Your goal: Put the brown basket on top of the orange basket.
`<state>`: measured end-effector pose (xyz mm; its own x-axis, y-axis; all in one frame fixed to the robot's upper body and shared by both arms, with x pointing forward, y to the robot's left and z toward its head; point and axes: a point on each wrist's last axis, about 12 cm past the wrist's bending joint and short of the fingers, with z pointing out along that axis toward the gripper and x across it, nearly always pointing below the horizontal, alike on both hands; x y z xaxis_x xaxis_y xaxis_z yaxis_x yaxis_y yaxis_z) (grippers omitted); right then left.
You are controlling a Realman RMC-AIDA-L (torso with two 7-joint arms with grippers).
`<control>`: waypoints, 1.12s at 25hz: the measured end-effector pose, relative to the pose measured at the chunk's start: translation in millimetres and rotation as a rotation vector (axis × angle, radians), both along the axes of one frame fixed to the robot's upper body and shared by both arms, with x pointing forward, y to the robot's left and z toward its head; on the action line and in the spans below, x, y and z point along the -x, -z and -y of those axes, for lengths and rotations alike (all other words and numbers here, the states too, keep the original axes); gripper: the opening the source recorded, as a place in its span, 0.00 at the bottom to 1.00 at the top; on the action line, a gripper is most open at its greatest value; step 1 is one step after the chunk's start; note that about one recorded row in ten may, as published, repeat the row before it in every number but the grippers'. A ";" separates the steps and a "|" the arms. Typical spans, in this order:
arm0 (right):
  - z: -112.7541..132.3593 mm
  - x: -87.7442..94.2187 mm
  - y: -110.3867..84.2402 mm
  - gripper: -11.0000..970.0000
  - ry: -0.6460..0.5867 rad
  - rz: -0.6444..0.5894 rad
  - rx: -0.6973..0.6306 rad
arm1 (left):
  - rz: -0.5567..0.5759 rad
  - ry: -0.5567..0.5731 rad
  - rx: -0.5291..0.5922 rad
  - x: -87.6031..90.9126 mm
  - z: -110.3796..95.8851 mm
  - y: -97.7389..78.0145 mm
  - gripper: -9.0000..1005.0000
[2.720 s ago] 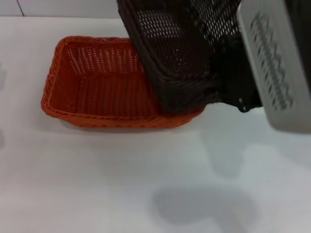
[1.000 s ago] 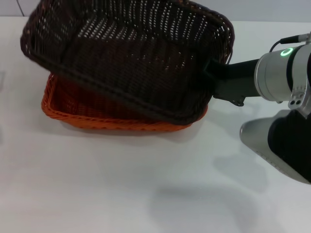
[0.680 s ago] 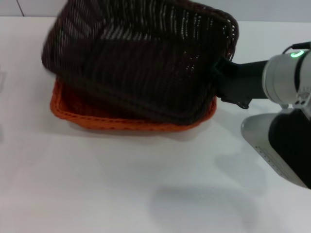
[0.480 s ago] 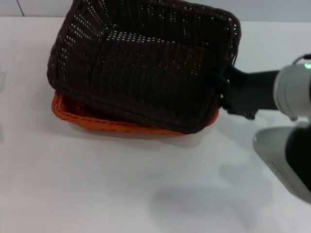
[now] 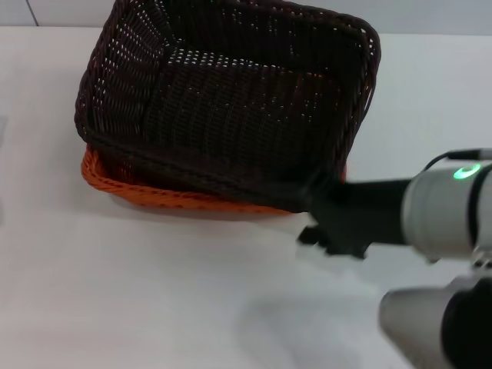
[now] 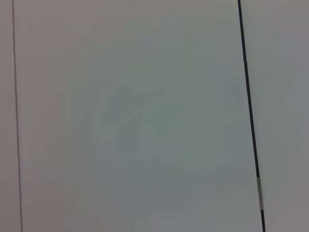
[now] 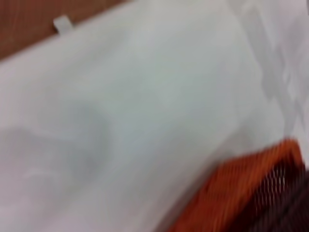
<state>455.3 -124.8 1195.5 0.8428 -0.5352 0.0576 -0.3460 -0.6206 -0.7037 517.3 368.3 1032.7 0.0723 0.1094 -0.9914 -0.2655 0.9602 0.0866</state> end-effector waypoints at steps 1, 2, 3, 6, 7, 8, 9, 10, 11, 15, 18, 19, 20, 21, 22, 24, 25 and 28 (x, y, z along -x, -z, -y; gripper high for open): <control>-4.0 3.0 1.8 0.76 -0.015 -0.011 -0.005 | 0.000 0.000 0.000 0.0 0.0 0.0 0.84; -8.0 6.2 4.5 0.77 -0.030 -0.024 -0.006 | 0.000 0.000 0.000 0.0 0.0 0.0 0.84; -11.3 8.3 5.8 0.79 -0.038 -0.033 -0.017 | 0.000 0.000 0.000 0.0 0.0 0.0 0.84; -22.3 13.5 5.4 0.82 -0.058 -0.058 -0.090 | -0.002 -0.001 -0.004 0.3 -0.5 0.1 0.84; -25.8 13.3 3.2 0.82 -0.056 -0.054 -0.130 | -0.002 -0.001 -0.004 0.3 -0.5 0.1 0.84; -28.6 12.0 1.5 0.82 -0.050 -0.045 -0.167 | -0.007 0.002 -0.014 0.1 -0.8 0.2 0.84; -31.5 10.4 -0.3 0.82 -0.044 -0.033 -0.205 | -0.007 0.002 -0.014 0.1 -0.8 0.2 0.84; -34.8 7.6 -3.0 0.82 -0.033 -0.016 -0.256 | -0.007 0.002 -0.016 0.3 -1.8 0.0 0.84; -38.7 4.5 -6.8 0.82 -0.019 -0.003 -0.323 | -0.007 0.002 -0.016 0.3 -1.8 0.0 0.84; -52.7 -10.2 -19.8 0.81 0.085 0.017 -0.632 | -0.007 0.002 -0.017 0.3 -2.2 -0.2 0.84; -45.3 -40.2 -35.8 0.81 0.320 0.091 -0.968 | 0.000 0.002 -0.014 -0.9 -1.7 -1.5 0.84; -37.7 -49.5 -37.8 0.81 0.407 0.104 -1.065 | 0.000 0.002 -0.014 -0.9 -1.7 -1.5 0.84; -28.0 -58.1 -38.6 0.81 0.495 0.114 -1.160 | 0.000 0.002 -0.014 -0.9 -1.7 -1.5 0.84; -16.7 -64.7 -38.1 0.81 0.576 0.115 -1.240 | 0.000 0.002 -0.014 -0.9 -1.7 -1.5 0.84; -2.5 -70.9 -36.2 0.81 0.669 0.102 -1.333 | 0.012 -0.007 -0.004 -0.8 -3.0 -2.7 0.84; 30.7 -79.9 -26.3 0.81 0.850 0.057 -1.503 | 0.016 -0.009 -0.001 -0.7 -3.2 -3.2 0.84; 44.9 -82.0 -20.6 0.81 0.919 0.036 -1.570 | 0.016 -0.009 -0.001 -0.7 -3.2 -3.2 0.84; 92.0 -81.9 6.4 0.81 1.131 0.005 -1.771 | 0.017 -0.014 0.003 -0.1 -3.7 -3.0 0.84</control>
<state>537.2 -216.7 1189.0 0.1885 -0.1644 -0.9682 0.0011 0.9859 -0.1672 517.4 372.0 1035.7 0.0878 0.1075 -0.9903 -0.2802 0.9567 0.0790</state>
